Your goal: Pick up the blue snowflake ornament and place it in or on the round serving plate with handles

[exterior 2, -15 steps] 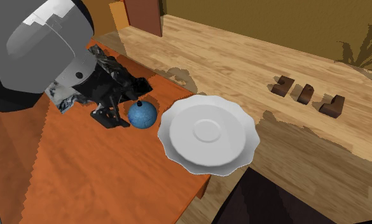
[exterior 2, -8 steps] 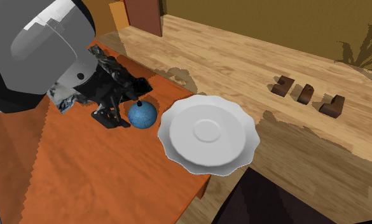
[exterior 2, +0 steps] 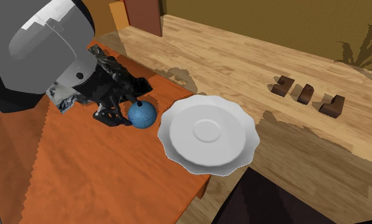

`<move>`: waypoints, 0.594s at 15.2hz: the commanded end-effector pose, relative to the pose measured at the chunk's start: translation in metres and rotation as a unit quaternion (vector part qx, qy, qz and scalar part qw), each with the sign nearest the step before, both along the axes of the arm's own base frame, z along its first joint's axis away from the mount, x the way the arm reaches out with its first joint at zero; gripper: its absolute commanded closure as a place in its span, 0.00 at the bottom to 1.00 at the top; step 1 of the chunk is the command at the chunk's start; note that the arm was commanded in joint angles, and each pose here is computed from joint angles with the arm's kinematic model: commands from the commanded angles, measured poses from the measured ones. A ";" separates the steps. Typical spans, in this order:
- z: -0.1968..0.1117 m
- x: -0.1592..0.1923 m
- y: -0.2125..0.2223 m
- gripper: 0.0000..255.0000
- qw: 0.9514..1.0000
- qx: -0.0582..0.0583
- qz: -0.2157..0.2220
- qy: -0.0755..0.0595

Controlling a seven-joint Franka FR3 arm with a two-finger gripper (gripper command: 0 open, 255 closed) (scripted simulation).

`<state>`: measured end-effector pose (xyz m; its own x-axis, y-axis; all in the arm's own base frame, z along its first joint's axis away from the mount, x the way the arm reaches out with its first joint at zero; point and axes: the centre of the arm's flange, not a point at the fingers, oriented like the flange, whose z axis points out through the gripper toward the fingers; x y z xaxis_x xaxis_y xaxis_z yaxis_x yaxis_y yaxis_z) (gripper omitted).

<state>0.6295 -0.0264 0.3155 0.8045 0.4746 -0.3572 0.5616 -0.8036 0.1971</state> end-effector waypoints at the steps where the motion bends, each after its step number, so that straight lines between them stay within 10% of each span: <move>1: -0.001 0.000 -0.001 1.00 1.000 0.000 -0.001 0.002; 9: 0.035 0.000 -0.001 1.00 1.000 0.000 -0.001 0.002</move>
<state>0.6303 -0.0261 0.3488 0.8062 0.4742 -0.3538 0.5607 -0.8032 0.2012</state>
